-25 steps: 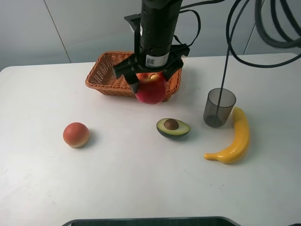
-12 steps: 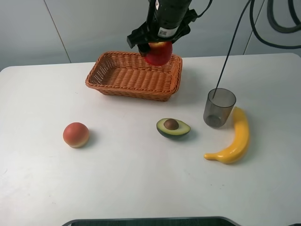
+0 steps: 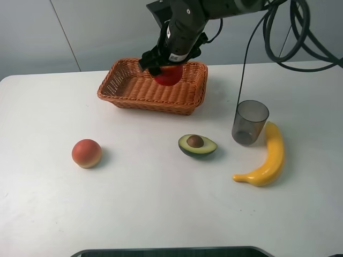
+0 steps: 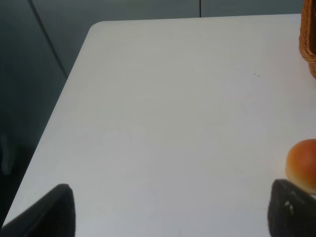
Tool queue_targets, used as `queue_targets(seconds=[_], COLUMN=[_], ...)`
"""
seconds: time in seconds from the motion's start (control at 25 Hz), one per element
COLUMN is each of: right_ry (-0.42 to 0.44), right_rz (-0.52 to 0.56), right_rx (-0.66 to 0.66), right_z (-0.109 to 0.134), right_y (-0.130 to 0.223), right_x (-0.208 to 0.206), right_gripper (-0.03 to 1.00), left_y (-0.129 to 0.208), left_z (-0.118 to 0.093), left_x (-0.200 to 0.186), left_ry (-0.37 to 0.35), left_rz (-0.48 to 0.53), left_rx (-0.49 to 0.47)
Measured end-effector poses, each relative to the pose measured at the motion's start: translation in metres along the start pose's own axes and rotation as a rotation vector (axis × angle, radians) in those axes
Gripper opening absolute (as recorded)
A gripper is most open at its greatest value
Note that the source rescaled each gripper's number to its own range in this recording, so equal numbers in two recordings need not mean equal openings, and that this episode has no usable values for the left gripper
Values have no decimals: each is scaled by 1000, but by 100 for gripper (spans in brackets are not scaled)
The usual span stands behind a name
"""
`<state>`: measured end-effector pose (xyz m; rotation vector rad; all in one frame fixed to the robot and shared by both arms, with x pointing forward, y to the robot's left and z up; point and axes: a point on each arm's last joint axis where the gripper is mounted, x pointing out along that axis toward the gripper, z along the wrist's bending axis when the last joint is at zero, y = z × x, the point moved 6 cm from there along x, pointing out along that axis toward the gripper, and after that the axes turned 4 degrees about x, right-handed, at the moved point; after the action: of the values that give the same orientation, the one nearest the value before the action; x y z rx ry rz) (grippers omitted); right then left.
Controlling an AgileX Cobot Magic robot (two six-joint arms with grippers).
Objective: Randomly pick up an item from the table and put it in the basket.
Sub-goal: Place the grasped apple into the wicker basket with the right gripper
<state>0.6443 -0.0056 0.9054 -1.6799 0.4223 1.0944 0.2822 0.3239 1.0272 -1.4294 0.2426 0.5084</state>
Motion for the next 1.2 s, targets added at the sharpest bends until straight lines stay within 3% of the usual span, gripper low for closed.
queue_targets(seconds=[0.28, 0.6, 0.64, 0.68, 0.72, 0.76, 0.8, 0.92, 1.2], right_ry=[8, 9, 9, 9, 9, 9, 9, 9, 22], right_rz=[33, 29, 29, 29, 29, 29, 29, 28, 5], right_rx=[-27, -14, -14, -12, -12, -12, -12, -11, 25], right_z=[1, 1, 1, 1, 1, 1, 1, 1, -5], right_y=[14, 14, 14, 14, 14, 14, 14, 13, -2], right_x=[26, 27, 27, 27, 27, 27, 27, 26, -11], right_gripper=[4, 4, 13, 38, 70, 85, 93, 99, 100], left_y=[0, 0, 0, 0, 0, 0, 0, 0, 0], left_z=[0, 0, 0, 0, 0, 0, 0, 0, 0], left_x=[0, 0, 0, 0, 0, 0, 0, 0, 0], left_ry=[0, 0, 0, 0, 0, 0, 0, 0, 0], left_rz=[0, 0, 0, 0, 0, 0, 0, 0, 0], left_rx=[0, 0, 0, 0, 0, 0, 0, 0, 0])
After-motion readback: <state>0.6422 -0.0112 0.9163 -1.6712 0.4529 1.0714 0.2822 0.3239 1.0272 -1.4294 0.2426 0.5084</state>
